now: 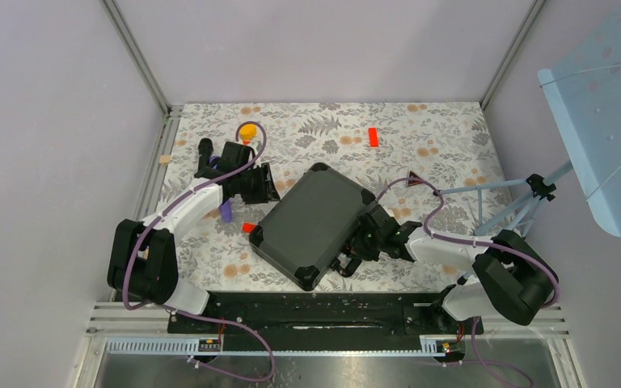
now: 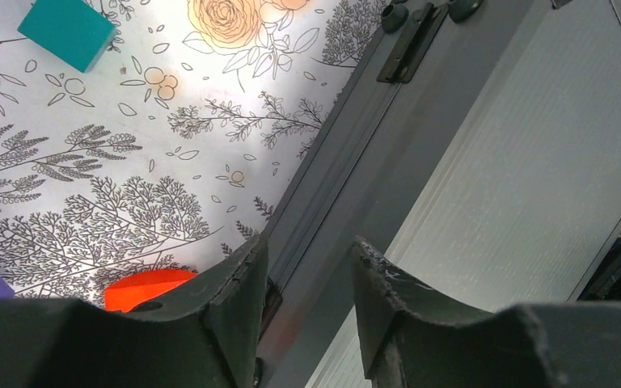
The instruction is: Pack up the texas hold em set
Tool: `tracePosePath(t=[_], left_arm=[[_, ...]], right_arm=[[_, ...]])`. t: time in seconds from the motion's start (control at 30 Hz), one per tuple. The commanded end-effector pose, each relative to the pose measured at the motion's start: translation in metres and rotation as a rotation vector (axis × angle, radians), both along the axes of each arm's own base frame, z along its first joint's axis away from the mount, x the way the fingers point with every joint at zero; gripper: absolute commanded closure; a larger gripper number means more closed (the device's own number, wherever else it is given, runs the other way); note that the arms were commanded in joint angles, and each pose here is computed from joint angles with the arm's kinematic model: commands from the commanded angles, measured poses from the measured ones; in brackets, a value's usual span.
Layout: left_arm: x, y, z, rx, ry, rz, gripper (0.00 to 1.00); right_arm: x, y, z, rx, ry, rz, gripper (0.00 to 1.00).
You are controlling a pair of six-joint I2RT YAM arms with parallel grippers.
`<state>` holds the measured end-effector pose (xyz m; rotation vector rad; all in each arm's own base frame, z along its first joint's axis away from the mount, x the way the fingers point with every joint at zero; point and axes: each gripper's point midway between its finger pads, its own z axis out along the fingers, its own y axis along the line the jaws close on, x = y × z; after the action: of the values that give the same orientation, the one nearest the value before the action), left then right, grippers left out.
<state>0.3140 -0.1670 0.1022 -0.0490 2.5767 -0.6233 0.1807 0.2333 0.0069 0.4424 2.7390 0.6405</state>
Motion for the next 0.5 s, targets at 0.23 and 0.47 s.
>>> tracePosePath(t=[0.23, 0.47], left_arm=[[-0.001, -0.012, 0.013, -0.057, -0.025, -0.051, 0.58], [-0.001, -0.010, 0.016, -0.051, -0.037, -0.044, 0.58]], right_arm=[[0.036, -0.020, 0.018, -0.024, -0.278, -0.094, 1.00], [0.036, -0.028, 0.054, 0.033, -0.400, -0.091, 1.00]])
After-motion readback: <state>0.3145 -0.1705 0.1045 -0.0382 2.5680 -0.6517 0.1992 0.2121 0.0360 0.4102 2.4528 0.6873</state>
